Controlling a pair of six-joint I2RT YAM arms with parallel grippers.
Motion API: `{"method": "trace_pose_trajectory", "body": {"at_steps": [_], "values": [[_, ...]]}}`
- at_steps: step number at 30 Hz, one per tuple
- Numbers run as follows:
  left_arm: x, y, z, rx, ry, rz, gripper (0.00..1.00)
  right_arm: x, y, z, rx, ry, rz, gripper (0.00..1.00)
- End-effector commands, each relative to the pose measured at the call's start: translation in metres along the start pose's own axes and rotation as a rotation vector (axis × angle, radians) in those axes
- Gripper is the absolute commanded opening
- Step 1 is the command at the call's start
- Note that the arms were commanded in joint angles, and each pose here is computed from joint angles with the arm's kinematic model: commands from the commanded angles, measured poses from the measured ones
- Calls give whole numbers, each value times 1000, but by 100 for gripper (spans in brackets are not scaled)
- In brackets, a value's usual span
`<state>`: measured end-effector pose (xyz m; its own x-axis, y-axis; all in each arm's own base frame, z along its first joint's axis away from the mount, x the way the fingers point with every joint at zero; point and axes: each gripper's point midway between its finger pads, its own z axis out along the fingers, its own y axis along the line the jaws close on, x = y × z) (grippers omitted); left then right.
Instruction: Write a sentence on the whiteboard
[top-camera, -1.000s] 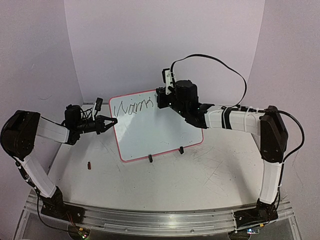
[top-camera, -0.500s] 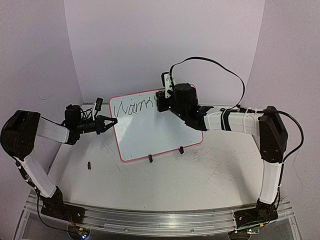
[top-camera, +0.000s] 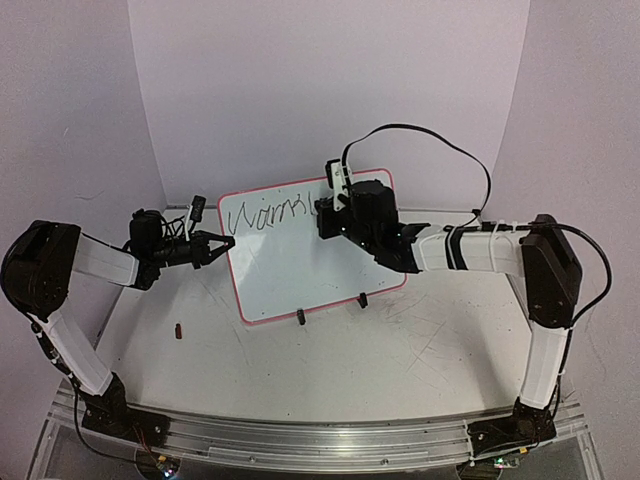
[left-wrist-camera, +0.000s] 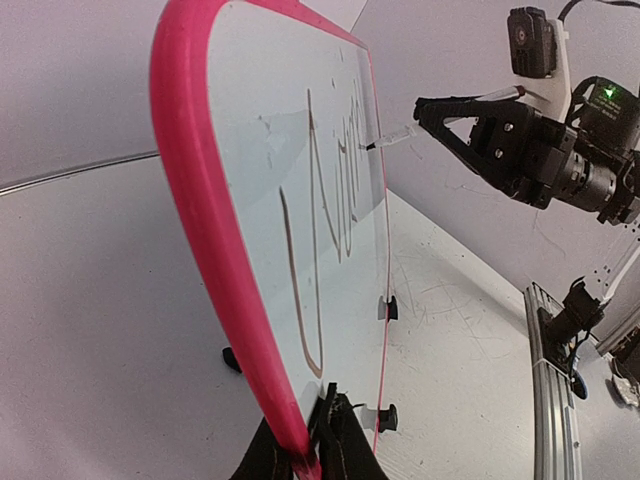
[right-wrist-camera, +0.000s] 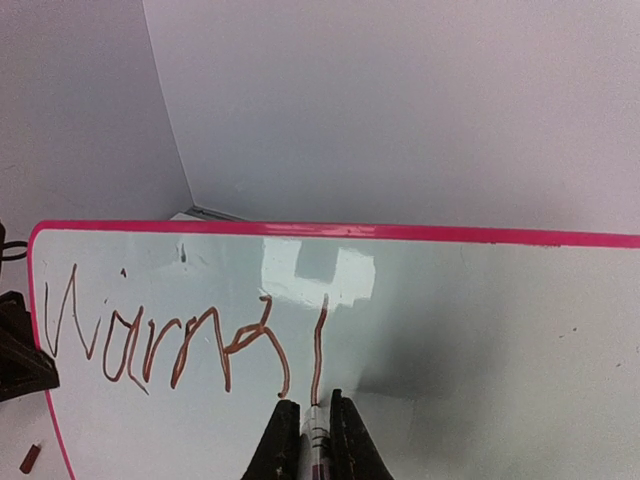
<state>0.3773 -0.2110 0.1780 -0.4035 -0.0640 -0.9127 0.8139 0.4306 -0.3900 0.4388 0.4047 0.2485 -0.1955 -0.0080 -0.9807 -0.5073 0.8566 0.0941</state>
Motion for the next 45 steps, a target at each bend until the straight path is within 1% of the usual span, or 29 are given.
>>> {"method": "trace_pose_trajectory", "body": {"at_steps": [1, 3, 7, 9, 15, 22, 31, 35, 41, 45], "values": [[-12, 12, 1, -74, -22, 133, 0, -17, -18, -13, 77, -28, -2, 0], [-12, 13, 1, -74, -20, 131, 0, -36, -17, -19, 73, -73, -6, 0], [-12, 13, 2, -74, -19, 129, 0, -71, -1, -32, -15, -163, -9, 0], [-12, 13, 2, -74, -19, 130, 0, -80, 7, -31, -52, -180, -9, 0], [-12, 12, 2, -73, -20, 133, 0, -65, 22, -7, -108, -136, 3, 0], [-12, 13, 2, -70, -18, 131, 0, -61, 19, 1, -83, -123, 3, 0], [-12, 13, 2, -72, -19, 131, 0, -44, 14, 10, -47, -93, -19, 0], [-11, 12, 1, -73, -18, 133, 0, -43, 7, 14, -5, -95, -20, 0], [-11, 12, 1, -73, -18, 133, 0, -48, -14, 3, 110, -102, -19, 0], [-11, 13, 1, -75, -17, 132, 0, -67, -13, -23, 92, -159, -13, 0]]}}
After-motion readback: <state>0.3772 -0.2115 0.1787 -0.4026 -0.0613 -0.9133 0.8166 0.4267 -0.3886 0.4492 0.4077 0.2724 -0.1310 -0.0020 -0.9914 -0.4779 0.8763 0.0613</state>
